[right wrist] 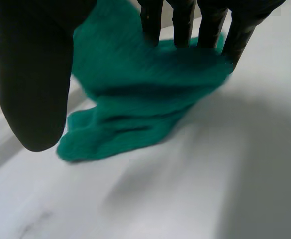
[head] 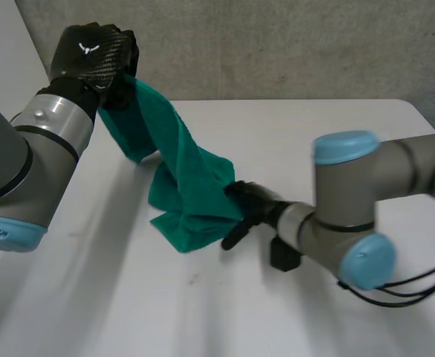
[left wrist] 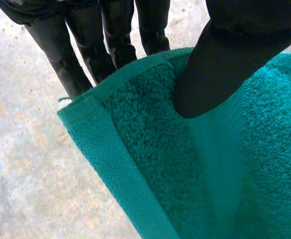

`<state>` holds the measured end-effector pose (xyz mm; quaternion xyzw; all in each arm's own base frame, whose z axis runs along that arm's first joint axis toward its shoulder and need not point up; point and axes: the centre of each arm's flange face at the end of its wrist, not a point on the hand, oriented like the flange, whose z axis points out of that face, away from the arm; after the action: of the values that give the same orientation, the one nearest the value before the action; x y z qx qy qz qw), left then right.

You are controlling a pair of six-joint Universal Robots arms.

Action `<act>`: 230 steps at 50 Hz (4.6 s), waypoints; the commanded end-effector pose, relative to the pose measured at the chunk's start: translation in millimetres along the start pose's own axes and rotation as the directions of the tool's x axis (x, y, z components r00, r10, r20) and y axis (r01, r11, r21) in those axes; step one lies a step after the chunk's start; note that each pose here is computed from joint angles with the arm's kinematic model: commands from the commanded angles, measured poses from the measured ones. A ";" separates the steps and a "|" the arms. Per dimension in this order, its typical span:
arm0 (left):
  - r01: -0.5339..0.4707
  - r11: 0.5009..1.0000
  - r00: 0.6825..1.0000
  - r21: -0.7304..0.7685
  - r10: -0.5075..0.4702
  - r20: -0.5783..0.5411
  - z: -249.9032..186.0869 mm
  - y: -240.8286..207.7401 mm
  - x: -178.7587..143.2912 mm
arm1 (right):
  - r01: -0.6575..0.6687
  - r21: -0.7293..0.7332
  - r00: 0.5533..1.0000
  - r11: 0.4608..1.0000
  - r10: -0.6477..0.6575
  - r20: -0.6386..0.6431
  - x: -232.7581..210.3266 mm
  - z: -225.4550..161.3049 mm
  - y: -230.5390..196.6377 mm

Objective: Fold the towel.

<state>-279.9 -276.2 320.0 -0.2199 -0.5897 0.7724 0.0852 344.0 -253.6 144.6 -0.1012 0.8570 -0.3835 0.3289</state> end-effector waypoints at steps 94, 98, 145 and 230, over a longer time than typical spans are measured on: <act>0.069 0.953 0.997 -0.294 -0.053 0.063 -23.6 101.6 -17.6 | 0.637 0.097 0.708 0.765 -0.531 -0.465 109.6 -66.9 -17.6; 0.069 0.954 0.996 -0.292 -0.052 0.065 -23.2 100.7 -18.0 | 0.665 0.108 0.680 0.739 -0.539 -0.498 111.8 -72.1 -33.6; 0.074 0.903 0.997 -0.424 -0.054 0.058 -38.7 131.5 -18.0 | 0.502 -0.013 0.824 0.865 -0.483 -0.295 129.8 -86.8 -41.2; -0.091 0.994 0.957 -0.057 0.103 0.269 29.6 67.5 -57.4 | 0.877 0.207 0.472 0.434 -0.692 -0.546 77.2 -67.8 -163.9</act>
<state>-235.7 -349.7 328.6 -0.1225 -0.5426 0.8300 -0.0402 225.7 -357.5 347.6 -0.2999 0.5430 -0.7793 -0.0891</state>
